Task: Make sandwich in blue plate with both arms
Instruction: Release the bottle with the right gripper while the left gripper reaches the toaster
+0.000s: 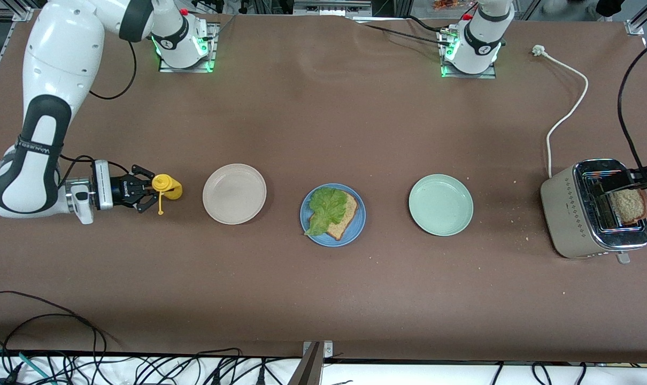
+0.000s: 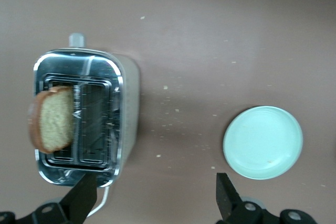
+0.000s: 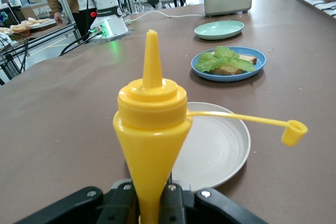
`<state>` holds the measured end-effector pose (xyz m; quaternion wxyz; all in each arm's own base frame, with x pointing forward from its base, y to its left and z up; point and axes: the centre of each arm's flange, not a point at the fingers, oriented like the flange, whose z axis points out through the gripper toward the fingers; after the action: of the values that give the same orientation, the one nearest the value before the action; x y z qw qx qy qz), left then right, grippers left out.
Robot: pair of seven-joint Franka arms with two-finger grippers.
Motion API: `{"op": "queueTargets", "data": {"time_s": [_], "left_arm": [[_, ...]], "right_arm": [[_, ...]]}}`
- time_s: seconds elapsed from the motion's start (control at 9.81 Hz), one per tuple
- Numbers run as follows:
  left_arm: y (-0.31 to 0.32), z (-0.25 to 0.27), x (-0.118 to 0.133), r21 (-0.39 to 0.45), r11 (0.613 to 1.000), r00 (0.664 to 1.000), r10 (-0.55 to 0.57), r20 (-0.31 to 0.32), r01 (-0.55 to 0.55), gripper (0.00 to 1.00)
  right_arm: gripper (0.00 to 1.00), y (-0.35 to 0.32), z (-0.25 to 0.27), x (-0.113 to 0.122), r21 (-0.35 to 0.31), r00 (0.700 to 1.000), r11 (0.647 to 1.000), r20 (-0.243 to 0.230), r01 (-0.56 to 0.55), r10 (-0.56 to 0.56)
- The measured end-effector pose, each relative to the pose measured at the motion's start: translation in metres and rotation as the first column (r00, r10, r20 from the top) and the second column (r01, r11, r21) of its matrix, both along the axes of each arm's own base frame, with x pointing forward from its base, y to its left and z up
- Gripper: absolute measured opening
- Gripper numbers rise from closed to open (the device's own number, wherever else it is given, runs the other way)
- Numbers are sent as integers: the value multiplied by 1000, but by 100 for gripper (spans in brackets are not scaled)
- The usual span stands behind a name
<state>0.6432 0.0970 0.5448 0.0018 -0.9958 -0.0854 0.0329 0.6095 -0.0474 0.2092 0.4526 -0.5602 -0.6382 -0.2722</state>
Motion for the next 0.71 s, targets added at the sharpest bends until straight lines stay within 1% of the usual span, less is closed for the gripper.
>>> {"op": "queueTargets", "data": {"time_s": [0.1, 0.2, 0.31, 0.51, 0.61, 0.71], "left_arm": [[17, -11, 1, 19, 1000, 1000, -1, -18, 1, 100], [37, -22, 0, 21, 1000, 999, 2, -37, -1, 100], [62, -34, -3, 13, 1000, 998, 18, -55, -18, 100], [113, -55, -12, -14, 1000, 996, 8, -83, -9, 100], [135, -63, -19, -28, 1000, 996, -2, -93, 0, 100], [154, -70, -25, -41, 999, 995, -13, -101, 9, 100]], "right_arm": [[14, -8, -17, -5, 33, 1000, 999, 12, -7, 7], [14, -13, -31, -9, 64, 1000, 998, 30, -10, 8], [14, -15, -41, -11, 95, 999, 995, 50, -10, 6], [14, -14, -61, -14, 157, 995, 988, 95, -10, -5], [14, -13, -69, -15, 182, 994, 983, 112, -8, -13], [14, -13, -76, -17, 193, 994, 981, 112, -7, -15]]}}
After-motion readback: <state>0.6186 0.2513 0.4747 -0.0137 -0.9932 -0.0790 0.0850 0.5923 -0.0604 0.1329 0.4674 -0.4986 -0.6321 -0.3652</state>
